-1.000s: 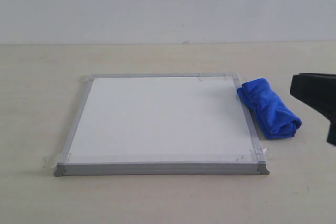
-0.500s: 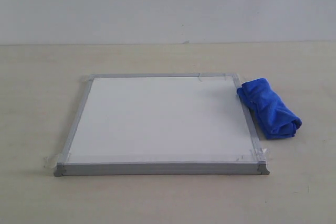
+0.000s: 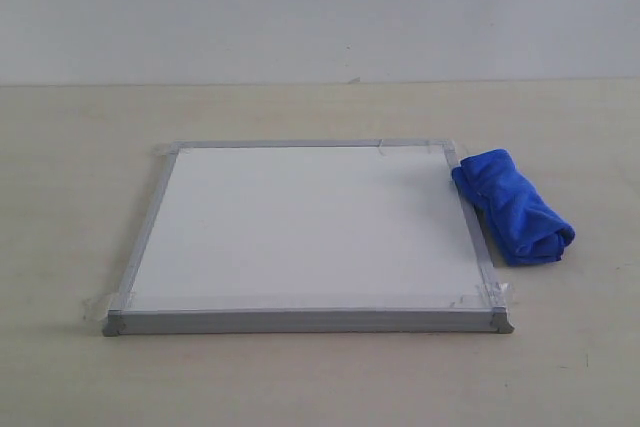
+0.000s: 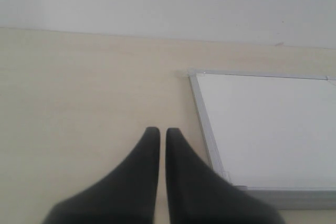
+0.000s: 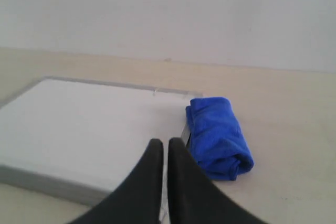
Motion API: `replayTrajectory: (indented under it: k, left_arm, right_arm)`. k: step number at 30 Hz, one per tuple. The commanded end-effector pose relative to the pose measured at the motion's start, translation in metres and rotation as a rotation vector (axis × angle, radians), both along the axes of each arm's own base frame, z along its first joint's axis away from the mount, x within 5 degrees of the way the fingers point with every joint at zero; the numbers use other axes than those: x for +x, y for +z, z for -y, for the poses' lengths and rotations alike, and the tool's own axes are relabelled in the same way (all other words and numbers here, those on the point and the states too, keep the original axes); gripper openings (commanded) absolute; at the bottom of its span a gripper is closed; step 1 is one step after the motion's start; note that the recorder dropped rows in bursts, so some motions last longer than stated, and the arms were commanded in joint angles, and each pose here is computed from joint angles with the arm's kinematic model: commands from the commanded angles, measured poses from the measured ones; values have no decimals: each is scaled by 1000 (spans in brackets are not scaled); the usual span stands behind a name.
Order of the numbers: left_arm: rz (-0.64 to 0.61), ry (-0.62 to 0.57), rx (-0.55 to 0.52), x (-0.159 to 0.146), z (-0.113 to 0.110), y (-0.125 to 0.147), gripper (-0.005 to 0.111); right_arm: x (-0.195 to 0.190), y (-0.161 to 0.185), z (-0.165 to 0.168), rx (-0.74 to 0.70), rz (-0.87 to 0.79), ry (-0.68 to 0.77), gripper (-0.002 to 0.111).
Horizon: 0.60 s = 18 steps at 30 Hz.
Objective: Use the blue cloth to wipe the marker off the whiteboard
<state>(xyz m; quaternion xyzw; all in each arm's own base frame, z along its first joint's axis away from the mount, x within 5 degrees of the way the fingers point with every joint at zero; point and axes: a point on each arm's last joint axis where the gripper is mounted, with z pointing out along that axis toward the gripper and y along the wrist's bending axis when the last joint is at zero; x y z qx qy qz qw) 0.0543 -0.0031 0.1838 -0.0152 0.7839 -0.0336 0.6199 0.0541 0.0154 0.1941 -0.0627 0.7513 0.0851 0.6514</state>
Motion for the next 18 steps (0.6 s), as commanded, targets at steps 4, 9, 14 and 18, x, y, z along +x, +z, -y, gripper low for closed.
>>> replayTrajectory:
  k: [4,9,14,18]
  left_arm:
    - [9,-2,2,0,0,1,4]
    - [9,-2,2,0,0,1,4]
    - [9,-2,2,0,0,1,4]
    - [9,-2,2,0,0,1,4]
  right_arm:
    - [-2,-10,-2,-43,-90,25,0]
    - [-2,-12,4,-59,-114,-34,0]
    - [-1,-12,9,-12,-124,-101,0]
    - [-1,-12,10,21,-129,-124,0]
